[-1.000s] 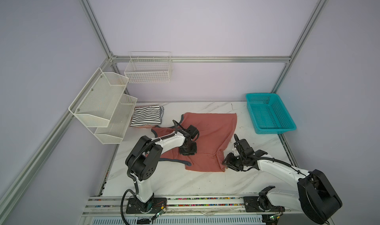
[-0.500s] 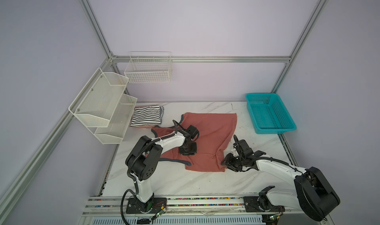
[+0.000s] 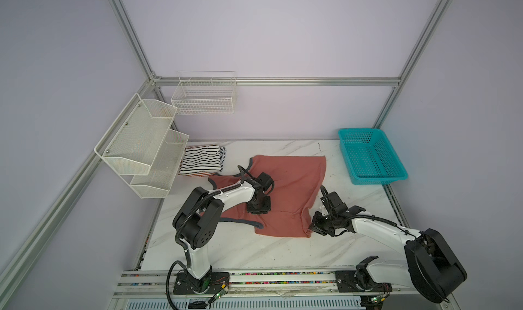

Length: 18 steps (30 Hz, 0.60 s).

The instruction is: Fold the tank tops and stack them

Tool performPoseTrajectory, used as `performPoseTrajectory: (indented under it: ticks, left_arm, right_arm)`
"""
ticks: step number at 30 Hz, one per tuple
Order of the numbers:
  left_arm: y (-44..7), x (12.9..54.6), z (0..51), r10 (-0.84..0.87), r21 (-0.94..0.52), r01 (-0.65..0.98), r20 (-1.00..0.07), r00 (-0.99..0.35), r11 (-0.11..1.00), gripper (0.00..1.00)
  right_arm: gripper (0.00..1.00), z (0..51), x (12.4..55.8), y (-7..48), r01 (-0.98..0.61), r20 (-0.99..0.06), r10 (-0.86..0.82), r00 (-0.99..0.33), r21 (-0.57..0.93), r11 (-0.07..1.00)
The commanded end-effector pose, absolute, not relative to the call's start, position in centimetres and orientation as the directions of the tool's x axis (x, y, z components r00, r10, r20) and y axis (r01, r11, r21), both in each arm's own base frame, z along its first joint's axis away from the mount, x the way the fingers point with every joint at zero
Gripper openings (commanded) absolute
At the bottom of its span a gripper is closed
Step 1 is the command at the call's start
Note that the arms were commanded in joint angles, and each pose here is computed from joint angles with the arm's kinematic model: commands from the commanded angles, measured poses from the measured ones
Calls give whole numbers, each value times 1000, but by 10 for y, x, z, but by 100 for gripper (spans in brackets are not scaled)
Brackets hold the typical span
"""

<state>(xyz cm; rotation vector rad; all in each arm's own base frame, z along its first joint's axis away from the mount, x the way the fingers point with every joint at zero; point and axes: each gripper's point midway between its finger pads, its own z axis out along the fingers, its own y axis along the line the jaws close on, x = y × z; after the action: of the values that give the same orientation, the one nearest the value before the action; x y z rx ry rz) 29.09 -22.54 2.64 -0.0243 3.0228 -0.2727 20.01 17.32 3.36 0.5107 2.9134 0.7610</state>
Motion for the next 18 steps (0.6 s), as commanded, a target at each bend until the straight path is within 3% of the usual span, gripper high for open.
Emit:
performPoseTrajectory:
  ticks: [1, 3, 18]
  left_arm:
    - [-213, 278, -1, -16, -131, -10, -42, -999, 991, 26]
    - [-211, 277, -3, -18, -128, -13, -40, -999, 992, 26]
    - [-188, 264, -21, -49, -89, -48, -2, -999, 995, 26]
  right_arm:
    - [5, 38, 196, 157, 319, -18, 357, -934, 410, 855]
    - [0, 39, 195, 155, 317, -18, 353, -935, 400, 860]
    - [0, 71, 183, 89, 312, -98, 312, -945, 20, 950]
